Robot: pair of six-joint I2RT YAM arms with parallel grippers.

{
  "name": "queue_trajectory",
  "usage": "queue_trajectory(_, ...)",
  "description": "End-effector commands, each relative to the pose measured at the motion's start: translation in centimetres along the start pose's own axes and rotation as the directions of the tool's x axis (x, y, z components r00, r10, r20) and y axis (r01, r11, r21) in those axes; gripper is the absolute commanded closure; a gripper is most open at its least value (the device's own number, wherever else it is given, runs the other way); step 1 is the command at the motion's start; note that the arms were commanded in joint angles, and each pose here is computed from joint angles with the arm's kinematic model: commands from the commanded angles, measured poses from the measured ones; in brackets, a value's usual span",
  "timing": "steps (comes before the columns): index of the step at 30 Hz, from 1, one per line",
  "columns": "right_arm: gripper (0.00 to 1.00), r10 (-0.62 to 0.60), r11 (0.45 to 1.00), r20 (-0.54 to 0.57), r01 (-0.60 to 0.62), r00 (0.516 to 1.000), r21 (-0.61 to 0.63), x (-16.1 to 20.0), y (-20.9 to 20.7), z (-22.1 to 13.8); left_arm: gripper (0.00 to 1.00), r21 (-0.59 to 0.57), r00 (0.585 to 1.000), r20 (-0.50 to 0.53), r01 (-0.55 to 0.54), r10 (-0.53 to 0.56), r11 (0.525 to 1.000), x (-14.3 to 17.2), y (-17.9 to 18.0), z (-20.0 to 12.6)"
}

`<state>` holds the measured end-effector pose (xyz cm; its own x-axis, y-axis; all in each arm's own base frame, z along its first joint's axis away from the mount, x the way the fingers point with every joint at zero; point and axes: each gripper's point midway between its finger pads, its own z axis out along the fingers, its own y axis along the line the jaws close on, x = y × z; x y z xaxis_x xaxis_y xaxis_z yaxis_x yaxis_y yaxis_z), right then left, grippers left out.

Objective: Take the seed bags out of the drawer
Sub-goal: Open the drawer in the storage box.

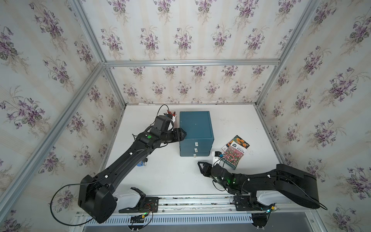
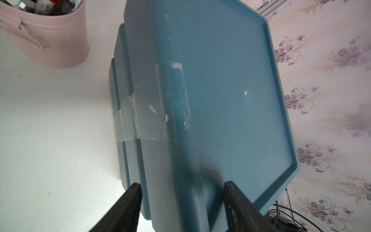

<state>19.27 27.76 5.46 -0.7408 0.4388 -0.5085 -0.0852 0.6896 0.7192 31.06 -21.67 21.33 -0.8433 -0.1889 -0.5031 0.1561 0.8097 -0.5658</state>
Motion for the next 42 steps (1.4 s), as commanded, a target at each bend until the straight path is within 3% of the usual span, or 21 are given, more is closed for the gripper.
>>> queue_trajectory(1,0.52,0.129,0.987,0.019,-0.126,0.991,-0.102,-1.0,2.3,1.1,0.32,-0.112,0.995,-0.101,0.013,-0.024,0.994,2.8,2.8,0.2)
queue_trajectory(11,0.58,0.207,0.963,-0.014,-0.206,0.978,-0.173,-0.8,3.0,3.5,0.32,-0.121,0.995,-0.104,-0.005,-0.007,0.993,2.9,3.2,-0.1)
queue_trajectory(31,0.74,0.313,0.937,0.072,-0.295,0.947,-0.189,-3.1,2.2,5.2,0.32,-0.138,0.992,-0.122,-0.032,0.015,0.990,2.9,4.1,-0.2)
queue_trajectory(39,1.00,0.302,0.942,0.028,-0.294,0.953,-0.163,-2.2,1.8,5.4,0.33,-0.145,0.991,-0.129,-0.040,0.021,0.989,2.9,4.3,0.0)
queue_trajectory(42,1.00,0.283,0.951,-0.004,-0.282,0.959,-0.125,-1.3,1.1,4.6,0.33,-0.146,0.991,-0.130,-0.035,0.016,0.989,2.9,4.4,0.1)
